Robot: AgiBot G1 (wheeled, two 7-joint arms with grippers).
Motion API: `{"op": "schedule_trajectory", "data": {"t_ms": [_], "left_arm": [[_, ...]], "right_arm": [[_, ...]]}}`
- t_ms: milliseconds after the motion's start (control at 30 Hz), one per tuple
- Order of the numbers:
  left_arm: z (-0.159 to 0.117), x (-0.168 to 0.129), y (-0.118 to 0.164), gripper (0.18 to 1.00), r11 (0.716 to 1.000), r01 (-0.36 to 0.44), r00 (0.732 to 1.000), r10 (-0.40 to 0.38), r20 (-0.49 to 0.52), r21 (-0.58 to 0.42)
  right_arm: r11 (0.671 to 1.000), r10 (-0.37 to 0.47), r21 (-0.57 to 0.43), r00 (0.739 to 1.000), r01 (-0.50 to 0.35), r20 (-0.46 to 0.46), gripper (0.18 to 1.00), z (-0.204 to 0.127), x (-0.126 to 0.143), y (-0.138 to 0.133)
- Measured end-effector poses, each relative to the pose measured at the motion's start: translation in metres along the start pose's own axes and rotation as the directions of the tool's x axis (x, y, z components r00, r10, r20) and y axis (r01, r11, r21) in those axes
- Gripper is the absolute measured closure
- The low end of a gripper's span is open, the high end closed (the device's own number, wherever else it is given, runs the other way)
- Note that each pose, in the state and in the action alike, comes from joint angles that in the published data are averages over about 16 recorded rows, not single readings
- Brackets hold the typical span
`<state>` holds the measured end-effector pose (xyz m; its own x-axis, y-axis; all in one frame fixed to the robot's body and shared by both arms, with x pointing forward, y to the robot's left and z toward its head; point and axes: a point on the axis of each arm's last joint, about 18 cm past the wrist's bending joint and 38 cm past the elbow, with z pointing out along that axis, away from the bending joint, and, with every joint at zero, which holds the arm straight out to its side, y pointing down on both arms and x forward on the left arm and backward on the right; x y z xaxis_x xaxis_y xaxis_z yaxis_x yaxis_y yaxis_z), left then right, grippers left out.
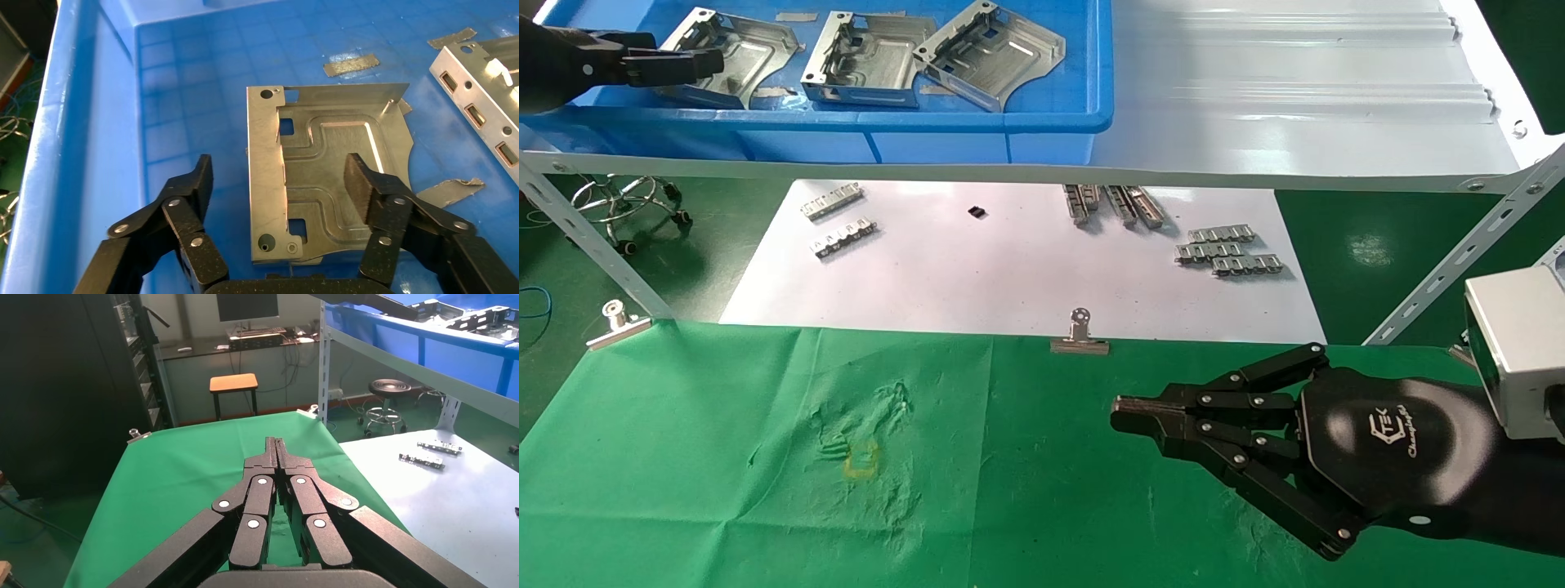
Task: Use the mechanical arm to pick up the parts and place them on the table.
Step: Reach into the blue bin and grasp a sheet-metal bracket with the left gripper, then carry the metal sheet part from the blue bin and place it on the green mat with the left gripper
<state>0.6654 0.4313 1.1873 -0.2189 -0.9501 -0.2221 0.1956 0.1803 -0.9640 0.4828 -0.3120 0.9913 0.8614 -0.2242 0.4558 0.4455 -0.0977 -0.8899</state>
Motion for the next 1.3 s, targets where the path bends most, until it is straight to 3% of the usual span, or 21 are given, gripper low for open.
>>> {"op": "schedule_trajectory", "data": {"t_ms": [733,1033,1300], "left_arm": [[0.001,-0.003,0.0,0.807,1.0,0.006,1.0,-0.006,0.011,0.02],[-0.007,0.001,-0.015,0.897,0.996,0.014,1.0,-0.012,-0.028,0.084],[-0.03,0.022,-0.03,0.913,0.985,-0.021,0.983,0.052,-0.179,0.172]], "right_arm": [[1.0,0.0,0.0,1.0,0.0,0.0,0.987,0.0,0.0,0.0],[1.0,0.0,0.0,1.0,0.0,0.0,0.987,0.0,0.0,0.0],[1.0,0.0,0.0,1.0,0.0,0.0,0.987,0.0,0.0,0.0]]}}
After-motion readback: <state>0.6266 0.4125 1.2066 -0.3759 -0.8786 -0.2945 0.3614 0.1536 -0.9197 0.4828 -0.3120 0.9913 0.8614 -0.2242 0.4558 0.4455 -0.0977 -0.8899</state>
